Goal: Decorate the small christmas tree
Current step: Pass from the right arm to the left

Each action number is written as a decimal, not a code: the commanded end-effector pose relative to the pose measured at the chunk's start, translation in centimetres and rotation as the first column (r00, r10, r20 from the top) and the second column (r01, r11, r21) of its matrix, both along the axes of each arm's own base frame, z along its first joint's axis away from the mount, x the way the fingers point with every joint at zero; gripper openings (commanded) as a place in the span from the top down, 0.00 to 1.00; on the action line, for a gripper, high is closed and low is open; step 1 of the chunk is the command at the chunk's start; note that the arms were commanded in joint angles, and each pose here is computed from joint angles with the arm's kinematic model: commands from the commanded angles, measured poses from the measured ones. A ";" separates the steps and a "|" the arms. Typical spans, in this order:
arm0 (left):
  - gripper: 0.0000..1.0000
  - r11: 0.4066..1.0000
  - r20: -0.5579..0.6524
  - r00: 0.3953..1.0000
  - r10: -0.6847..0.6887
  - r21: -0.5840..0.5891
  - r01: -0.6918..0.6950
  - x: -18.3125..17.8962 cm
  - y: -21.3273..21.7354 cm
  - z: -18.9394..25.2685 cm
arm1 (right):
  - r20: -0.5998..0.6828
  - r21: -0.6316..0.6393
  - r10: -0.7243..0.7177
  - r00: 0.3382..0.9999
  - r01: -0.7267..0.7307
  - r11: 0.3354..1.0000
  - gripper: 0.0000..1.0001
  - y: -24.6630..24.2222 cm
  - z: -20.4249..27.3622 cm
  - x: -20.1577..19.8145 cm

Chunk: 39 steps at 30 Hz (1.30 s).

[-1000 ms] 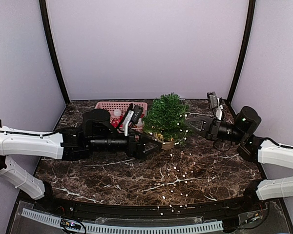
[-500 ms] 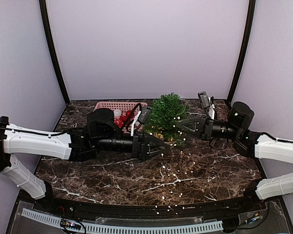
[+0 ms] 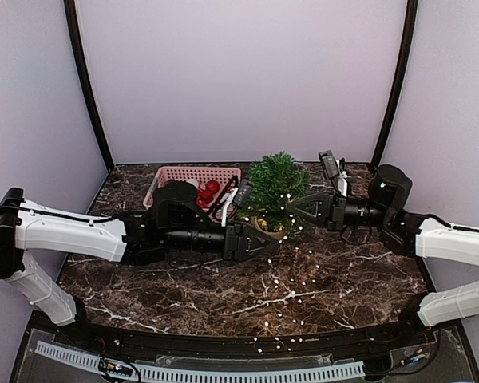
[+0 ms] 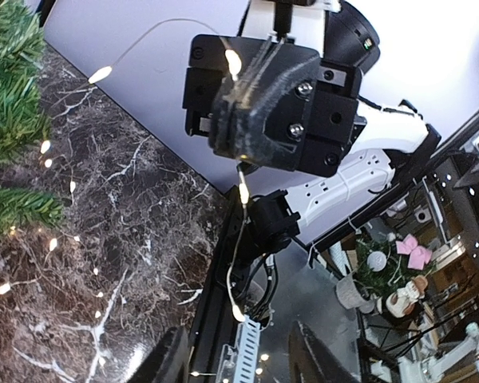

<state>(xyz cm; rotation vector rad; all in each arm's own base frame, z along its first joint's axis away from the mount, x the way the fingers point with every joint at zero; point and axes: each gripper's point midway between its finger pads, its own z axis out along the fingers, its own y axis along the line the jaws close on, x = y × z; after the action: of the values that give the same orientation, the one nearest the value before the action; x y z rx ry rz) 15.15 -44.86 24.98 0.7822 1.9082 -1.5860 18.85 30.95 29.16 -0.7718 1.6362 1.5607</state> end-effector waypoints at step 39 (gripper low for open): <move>1.00 0.984 0.019 0.992 0.122 -0.132 -0.119 1.1 1.7 3.5 | -0.024 -0.050 -0.149 0.989 0.148 0.988 0.26 -1.3 -0.9 0.9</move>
<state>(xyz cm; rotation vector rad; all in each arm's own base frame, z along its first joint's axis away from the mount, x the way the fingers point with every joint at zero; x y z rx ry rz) 15.43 -44.55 24.82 0.7252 1.9068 -1.6015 20.14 30.72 28.37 -0.7207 1.7079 1.4555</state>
